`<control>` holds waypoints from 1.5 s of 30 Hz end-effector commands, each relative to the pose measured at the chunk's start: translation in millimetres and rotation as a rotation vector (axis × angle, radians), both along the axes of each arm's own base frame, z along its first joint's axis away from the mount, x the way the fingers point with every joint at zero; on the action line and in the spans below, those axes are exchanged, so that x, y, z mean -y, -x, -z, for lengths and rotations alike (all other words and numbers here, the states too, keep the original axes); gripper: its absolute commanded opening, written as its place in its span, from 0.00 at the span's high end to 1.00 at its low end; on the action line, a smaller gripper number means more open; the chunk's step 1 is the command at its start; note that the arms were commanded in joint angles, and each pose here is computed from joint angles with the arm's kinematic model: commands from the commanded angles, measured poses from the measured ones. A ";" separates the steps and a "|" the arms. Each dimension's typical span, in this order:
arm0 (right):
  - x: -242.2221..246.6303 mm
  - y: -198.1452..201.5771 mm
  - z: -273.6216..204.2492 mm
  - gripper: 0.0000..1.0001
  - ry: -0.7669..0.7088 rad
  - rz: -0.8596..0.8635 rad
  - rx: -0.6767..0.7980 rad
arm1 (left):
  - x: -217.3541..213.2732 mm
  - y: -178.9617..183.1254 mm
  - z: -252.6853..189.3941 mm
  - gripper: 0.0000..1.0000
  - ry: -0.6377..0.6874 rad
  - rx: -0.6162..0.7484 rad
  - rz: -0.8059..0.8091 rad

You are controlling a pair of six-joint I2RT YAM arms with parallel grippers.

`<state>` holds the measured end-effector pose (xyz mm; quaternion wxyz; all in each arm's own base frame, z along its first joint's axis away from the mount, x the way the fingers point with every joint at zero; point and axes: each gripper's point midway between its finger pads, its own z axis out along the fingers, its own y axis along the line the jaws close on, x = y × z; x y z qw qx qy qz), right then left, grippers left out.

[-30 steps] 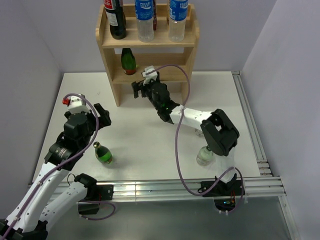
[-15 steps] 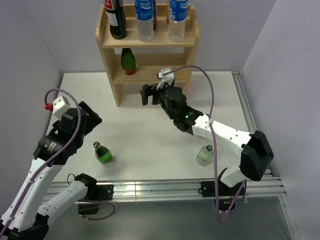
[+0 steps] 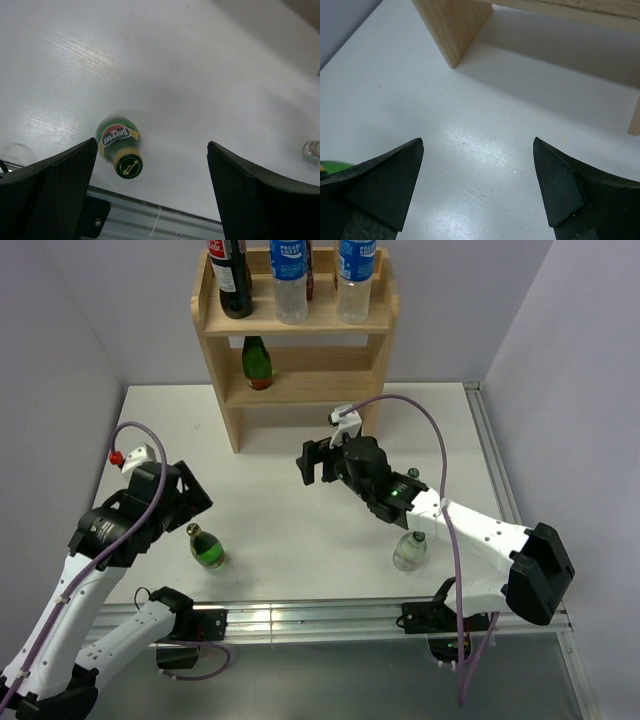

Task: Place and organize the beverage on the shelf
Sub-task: Pick up the drink from the center of the board.

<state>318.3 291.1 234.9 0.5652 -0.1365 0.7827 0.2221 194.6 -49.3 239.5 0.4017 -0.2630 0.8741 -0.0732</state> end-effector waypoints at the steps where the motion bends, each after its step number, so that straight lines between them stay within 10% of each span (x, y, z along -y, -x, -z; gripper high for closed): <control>1: -10.1 19.1 -21.6 0.04 -0.058 -0.113 0.018 | 6.2 8.3 21.9 0.02 -0.028 -0.105 0.067; 10: -11.3 32.2 -22.0 0.06 -0.030 -0.194 0.034 | -6.6 24.7 58.9 0.09 -0.117 -0.275 0.035; 29: -17.4 37.2 -14.3 0.07 -0.005 -0.255 0.049 | 2.9 27.6 72.3 0.53 -0.132 -0.367 0.106; 37: -26.5 35.0 -9.8 0.08 -0.003 -0.281 0.033 | -0.1 21.6 60.0 0.99 -0.172 -0.340 0.105; 45: -38.8 45.7 -9.7 0.08 -0.024 -0.376 0.036 | 17.6 -0.9 40.8 1.00 -0.145 -0.250 0.193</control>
